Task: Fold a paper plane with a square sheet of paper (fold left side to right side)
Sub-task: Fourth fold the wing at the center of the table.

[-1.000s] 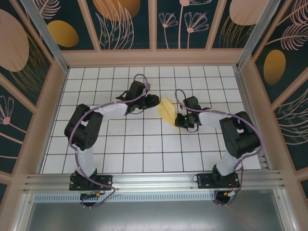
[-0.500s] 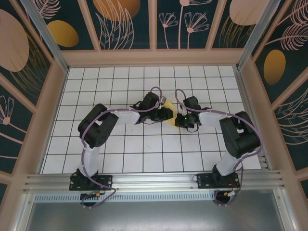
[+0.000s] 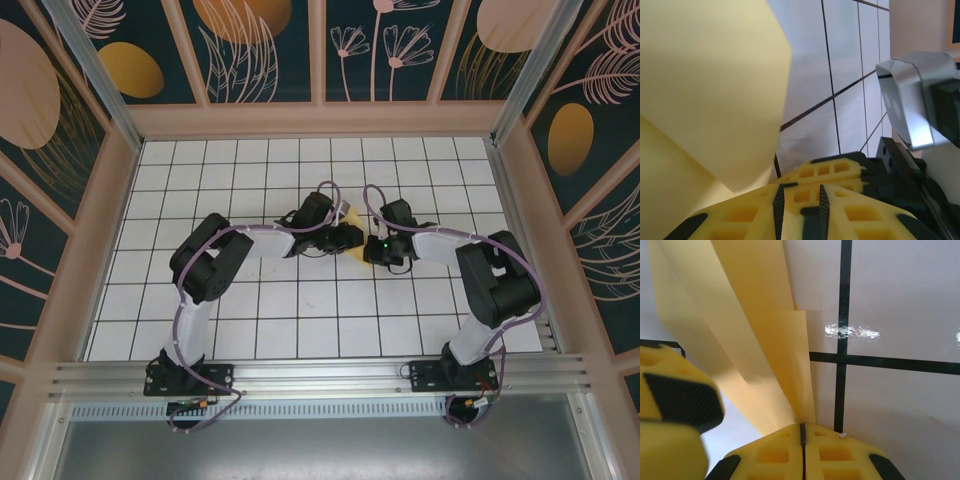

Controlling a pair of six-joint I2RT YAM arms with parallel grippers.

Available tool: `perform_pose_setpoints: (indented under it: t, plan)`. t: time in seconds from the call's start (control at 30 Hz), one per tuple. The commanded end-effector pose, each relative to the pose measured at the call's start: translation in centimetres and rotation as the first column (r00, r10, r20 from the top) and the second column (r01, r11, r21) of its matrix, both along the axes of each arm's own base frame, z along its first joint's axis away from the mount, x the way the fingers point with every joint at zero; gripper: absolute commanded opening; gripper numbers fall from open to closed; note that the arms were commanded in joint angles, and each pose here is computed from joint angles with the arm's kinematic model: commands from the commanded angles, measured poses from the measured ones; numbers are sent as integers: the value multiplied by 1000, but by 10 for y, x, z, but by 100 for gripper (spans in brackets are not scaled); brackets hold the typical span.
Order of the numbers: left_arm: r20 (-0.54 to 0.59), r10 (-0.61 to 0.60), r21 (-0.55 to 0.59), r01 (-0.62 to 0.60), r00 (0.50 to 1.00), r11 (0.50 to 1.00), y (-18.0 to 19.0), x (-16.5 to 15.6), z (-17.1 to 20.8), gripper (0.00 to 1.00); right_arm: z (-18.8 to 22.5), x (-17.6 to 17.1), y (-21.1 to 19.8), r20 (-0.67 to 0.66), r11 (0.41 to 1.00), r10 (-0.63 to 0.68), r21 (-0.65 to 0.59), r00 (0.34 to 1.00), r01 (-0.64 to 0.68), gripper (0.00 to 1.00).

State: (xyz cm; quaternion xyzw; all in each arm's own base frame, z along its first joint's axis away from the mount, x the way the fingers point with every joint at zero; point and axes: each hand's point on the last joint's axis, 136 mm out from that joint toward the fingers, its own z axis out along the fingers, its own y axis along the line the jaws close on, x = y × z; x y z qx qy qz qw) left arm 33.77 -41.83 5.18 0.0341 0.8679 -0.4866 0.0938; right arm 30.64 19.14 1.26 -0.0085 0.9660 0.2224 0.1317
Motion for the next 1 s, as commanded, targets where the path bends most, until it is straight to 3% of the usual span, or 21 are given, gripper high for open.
perform_pose_setpoints:
  t: [0.0, 0.3, 0.97]
  plan:
    - [-10, 9, 4, -8, 1000, 1000, -5, 8, -12, 28, -50, -41, -33, -171, 984, -18, -178, 985, -13, 9]
    - [47, 101, 206, -109, 994, 972, 13, 35, -43, 28, -52, -45, -38, -180, 979, -22, -205, 983, -15, 9]
    - [139, 235, 303, -267, 962, 915, 84, 118, -53, 30, -57, -51, -40, -196, 977, -19, -211, 980, -23, 9]
